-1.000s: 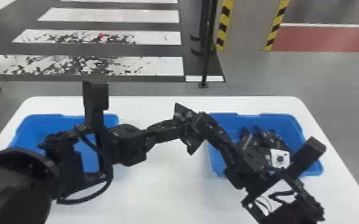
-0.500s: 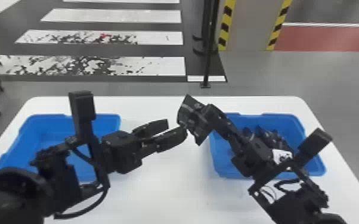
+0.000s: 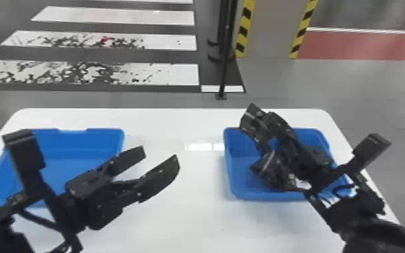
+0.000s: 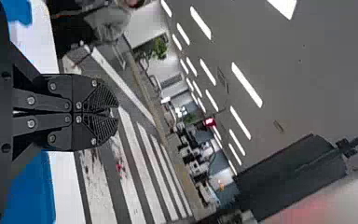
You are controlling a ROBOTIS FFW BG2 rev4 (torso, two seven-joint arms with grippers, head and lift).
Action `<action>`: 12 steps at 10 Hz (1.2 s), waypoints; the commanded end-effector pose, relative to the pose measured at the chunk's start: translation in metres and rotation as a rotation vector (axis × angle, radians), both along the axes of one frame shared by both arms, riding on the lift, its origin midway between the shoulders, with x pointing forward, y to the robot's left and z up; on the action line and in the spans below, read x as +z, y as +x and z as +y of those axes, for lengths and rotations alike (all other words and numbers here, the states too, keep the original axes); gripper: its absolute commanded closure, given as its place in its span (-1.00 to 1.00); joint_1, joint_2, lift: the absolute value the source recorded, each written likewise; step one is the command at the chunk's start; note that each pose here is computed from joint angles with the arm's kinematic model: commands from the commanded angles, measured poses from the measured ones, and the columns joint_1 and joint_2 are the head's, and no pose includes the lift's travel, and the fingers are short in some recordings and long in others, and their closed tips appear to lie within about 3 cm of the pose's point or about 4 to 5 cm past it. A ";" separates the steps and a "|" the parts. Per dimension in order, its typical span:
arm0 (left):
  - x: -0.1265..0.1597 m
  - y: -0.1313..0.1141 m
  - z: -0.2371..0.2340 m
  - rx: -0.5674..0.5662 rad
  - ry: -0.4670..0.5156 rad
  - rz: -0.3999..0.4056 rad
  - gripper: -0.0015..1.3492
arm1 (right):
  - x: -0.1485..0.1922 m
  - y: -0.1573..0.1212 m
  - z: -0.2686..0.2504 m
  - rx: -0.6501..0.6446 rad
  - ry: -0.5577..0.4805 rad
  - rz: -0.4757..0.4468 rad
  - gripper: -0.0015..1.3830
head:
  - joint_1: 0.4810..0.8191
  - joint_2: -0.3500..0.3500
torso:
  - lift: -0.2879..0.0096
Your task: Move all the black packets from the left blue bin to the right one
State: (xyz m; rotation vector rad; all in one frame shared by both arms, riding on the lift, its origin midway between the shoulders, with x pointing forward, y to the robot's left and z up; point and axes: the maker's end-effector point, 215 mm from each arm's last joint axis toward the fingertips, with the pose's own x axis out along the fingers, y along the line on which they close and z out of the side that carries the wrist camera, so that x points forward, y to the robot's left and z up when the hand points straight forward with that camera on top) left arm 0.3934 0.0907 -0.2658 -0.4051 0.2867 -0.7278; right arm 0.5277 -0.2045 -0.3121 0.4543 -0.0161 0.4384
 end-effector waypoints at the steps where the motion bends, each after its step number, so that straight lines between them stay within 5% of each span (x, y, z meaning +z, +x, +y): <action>1: -0.007 -0.012 0.018 0.050 -0.011 0.026 -0.76 | -0.023 0.004 -0.068 -0.122 -0.082 0.039 0.85 | 0.27 -0.35 | 0.01; 3: -0.016 -0.032 0.048 0.123 0.007 0.063 -0.76 | -0.057 -0.003 -0.099 -0.164 -0.112 0.107 0.85 | 0.27 -0.57 | 0.01; 5: -0.026 -0.040 0.063 0.157 0.016 0.094 -0.76 | -0.072 -0.007 -0.098 -0.136 -0.155 0.148 0.85 | 0.27 -0.59 | 0.01; 6: -0.024 -0.039 0.065 0.162 0.017 0.088 -0.76 | -0.081 -0.009 -0.099 -0.140 -0.139 0.166 0.63 | 0.27 -0.56 | 0.01; 8: -0.018 -0.039 0.071 0.179 0.023 0.058 -0.76 | -0.081 -0.019 -0.106 -0.168 -0.158 0.156 -0.71 | 0.27 -0.55 | 0.01; 9: -0.016 -0.039 0.083 0.205 0.052 0.036 -0.76 | -0.069 -0.035 -0.106 -0.199 -0.188 0.130 -0.91 | 0.27 -0.55 | 0.01; 12: -0.022 -0.052 0.143 0.360 0.196 -0.022 -0.76 | -0.034 -0.115 -0.094 -0.271 -0.287 0.042 -0.79 | 0.27 -0.46 | 0.01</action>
